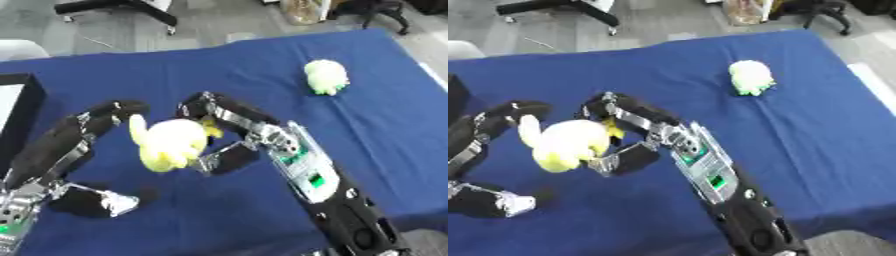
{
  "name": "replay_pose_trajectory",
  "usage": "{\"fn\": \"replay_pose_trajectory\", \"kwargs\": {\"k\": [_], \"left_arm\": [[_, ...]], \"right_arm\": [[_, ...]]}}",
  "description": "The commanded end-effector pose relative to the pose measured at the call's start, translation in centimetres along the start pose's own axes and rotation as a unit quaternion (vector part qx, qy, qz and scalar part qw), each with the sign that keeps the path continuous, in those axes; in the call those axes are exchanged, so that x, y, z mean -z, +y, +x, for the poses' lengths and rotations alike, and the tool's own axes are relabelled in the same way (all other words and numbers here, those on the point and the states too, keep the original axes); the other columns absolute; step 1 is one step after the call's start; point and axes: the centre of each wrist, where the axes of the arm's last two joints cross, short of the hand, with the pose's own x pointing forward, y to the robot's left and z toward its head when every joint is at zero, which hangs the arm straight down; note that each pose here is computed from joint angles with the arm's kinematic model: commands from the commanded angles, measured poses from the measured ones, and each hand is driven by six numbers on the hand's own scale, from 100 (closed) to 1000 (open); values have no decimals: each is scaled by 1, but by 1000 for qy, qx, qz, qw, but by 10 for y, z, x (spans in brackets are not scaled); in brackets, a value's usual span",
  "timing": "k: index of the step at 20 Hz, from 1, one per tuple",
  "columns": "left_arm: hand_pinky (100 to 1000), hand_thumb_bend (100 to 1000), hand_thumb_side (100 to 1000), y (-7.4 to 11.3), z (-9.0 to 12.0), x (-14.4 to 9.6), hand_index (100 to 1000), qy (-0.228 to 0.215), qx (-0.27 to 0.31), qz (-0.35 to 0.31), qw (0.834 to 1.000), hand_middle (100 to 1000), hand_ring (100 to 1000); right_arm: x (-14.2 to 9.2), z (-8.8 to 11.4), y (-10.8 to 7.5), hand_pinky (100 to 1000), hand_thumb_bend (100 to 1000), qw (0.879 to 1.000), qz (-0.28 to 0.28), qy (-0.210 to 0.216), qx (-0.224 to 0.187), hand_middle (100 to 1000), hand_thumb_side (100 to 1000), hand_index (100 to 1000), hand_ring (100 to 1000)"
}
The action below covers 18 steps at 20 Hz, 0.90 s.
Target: Pick up the objects with one hand, pass them to the other hand, and then place them into the box on the other side of the table.
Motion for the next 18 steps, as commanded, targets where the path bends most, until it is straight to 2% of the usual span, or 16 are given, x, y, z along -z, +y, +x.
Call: {"fn": "replay_pose_trajectory", "kwargs": {"k": [1, 11, 15, 18], "left_arm": [[810, 507, 444, 3, 2, 7, 946, 0, 15, 14, 1000, 842, 773], [810, 459, 459, -5, 9, 19, 933, -25, 3, 8, 1000, 836, 770], [804, 413, 460, -7, 11, 21, 901, -39, -7, -5, 999, 796, 741], [789, 346, 438, -8, 11, 21, 861, -47, -20, -9, 999, 742, 692]], "right_arm": [[3, 6, -6, 596, 100, 1000, -1, -14, -7, 277, 196, 347, 235], [4, 7, -5, 590, 100, 1000, 2, -14, -4, 275, 200, 344, 231], [5, 7, -4, 588, 100, 1000, 2, -13, -4, 275, 208, 336, 231], [5, 6, -5, 588, 100, 1000, 1, -12, -3, 275, 211, 332, 231]]}}
